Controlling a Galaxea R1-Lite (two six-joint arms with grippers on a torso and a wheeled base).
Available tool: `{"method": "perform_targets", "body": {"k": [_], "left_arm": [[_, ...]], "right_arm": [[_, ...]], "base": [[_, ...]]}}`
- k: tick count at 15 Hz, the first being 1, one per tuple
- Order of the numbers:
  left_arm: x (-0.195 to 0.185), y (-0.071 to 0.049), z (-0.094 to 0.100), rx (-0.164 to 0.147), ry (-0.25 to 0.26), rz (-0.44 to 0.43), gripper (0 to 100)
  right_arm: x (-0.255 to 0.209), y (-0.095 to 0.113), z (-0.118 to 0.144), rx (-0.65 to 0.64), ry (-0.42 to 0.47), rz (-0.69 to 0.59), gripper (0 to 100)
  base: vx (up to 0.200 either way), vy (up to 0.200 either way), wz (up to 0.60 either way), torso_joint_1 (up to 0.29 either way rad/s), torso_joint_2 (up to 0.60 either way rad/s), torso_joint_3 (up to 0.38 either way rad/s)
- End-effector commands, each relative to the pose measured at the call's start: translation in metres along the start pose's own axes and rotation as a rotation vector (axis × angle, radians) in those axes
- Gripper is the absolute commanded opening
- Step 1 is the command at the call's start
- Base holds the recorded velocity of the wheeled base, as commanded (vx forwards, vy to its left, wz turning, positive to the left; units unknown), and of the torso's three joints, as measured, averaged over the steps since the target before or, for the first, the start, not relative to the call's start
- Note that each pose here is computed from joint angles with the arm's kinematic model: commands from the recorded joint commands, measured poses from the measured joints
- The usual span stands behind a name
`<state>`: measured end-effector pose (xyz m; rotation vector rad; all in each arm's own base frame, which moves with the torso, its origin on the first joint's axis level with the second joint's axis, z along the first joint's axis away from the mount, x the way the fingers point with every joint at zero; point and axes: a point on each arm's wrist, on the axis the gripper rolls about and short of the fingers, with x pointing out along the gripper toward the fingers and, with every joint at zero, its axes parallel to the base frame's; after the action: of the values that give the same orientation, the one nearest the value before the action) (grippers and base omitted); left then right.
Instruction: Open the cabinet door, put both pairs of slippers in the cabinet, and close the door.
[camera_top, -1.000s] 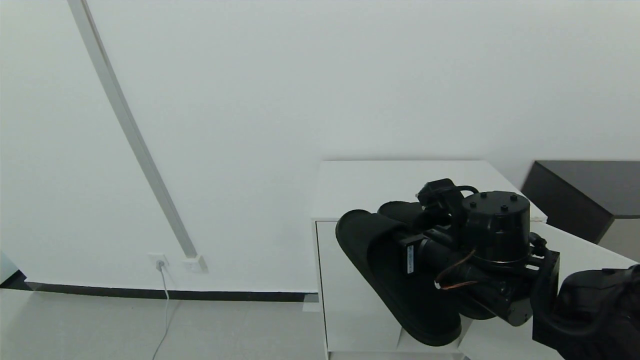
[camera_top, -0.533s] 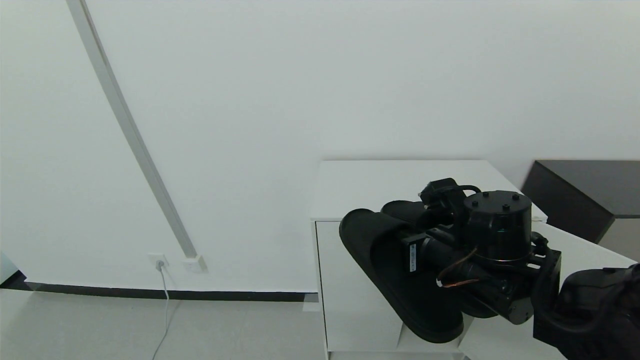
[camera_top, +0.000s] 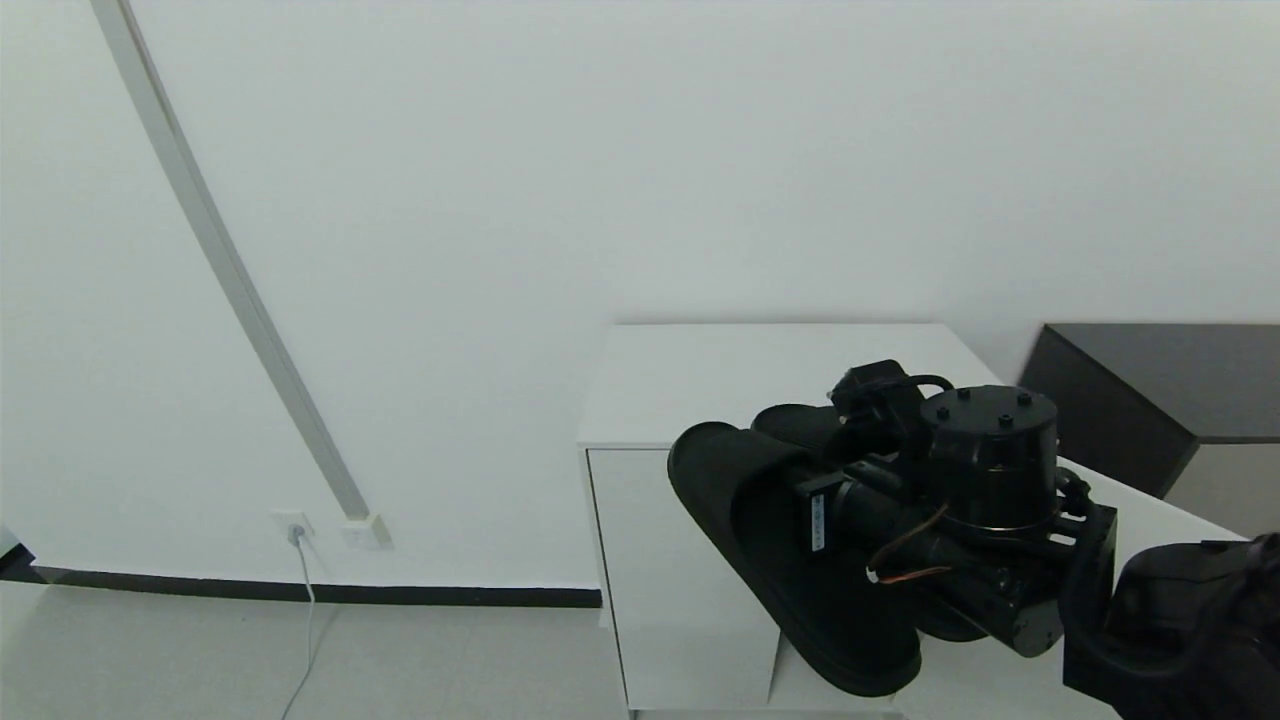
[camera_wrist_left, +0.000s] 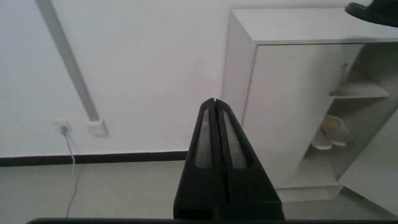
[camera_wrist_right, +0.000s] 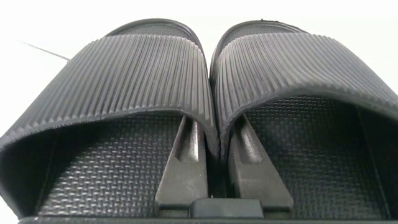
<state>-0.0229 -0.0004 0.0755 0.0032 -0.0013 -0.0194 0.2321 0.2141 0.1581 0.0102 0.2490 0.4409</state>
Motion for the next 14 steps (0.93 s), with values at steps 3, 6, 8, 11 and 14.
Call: {"method": "perform_targets", "body": {"k": [3, 6, 8, 11, 14], "left_arm": [[0.0001, 0.0000, 0.0000, 0.000, 0.001, 0.001, 0], [0.0001, 0.0000, 0.0000, 0.000, 0.001, 0.001, 0], [0.0001, 0.0000, 0.0000, 0.000, 0.001, 0.001, 0], [0.0001, 0.0000, 0.0000, 0.000, 0.001, 0.001, 0], [0.0001, 0.0000, 0.0000, 0.000, 0.001, 0.001, 0]], "right_arm": [[0.0004, 0.0002, -0.0009, 0.001, 0.002, 0.000, 0], [0.0008, 0.0002, -0.0013, 0.000, 0.004, -0.002, 0], [0.0007, 0.0001, -0.0017, 0.000, 0.005, -0.002, 0], [0.0009, 0.0002, -0.0015, 0.002, -0.002, -0.001, 0], [0.0005, 0.0002, -0.0009, 0.004, -0.008, 0.000, 0]], "base": [[0.000, -0.200, 0.00, -0.002, 0.01, -0.001], [0.000, -0.200, 0.00, 0.004, 0.01, -0.001], [0.000, -0.200, 0.00, 0.005, 0.00, 0.002], [0.000, -0.133, 0.00, 0.000, 0.00, 0.003], [0.000, 0.000, 0.00, 0.000, 0.00, 0.000]]}}
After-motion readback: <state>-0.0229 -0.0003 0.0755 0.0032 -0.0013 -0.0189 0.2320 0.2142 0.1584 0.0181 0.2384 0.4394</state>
